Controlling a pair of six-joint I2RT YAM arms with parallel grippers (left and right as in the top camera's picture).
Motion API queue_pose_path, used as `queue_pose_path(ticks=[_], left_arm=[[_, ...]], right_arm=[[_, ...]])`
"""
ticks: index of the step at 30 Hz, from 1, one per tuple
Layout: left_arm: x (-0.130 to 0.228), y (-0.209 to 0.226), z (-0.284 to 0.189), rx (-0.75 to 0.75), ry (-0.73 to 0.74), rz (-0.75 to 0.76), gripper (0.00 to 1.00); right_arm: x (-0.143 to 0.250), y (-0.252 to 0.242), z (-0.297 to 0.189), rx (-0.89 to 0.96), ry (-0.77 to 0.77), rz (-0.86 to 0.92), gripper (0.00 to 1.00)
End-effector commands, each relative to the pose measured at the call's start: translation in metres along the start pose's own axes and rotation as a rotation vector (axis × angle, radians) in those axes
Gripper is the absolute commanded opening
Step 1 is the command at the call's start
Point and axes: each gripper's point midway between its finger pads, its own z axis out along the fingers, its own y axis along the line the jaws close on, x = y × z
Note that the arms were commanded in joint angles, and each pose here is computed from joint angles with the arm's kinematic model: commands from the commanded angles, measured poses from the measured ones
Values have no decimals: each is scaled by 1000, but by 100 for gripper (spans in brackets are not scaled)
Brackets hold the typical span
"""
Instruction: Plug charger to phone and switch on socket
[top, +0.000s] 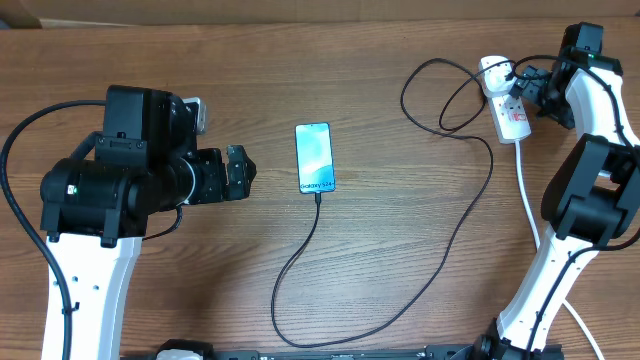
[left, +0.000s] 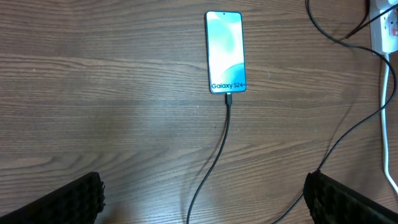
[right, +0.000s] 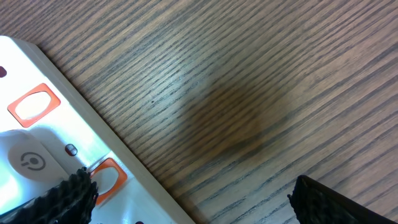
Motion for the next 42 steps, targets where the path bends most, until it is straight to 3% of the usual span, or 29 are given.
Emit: queue_pose_path(ticks=[1,20,42], left_arm=[[2,-2,-2,11,-2,16,100],[2,-1,-2,4,-4,16,100],[1,-1,-2,5,-6,16,100]], right_arm=[[-2,12,1,-50,1,1,100],[-7,7,2,-24,-20,-7,100],[16,13,17,-67,72,-64,100]])
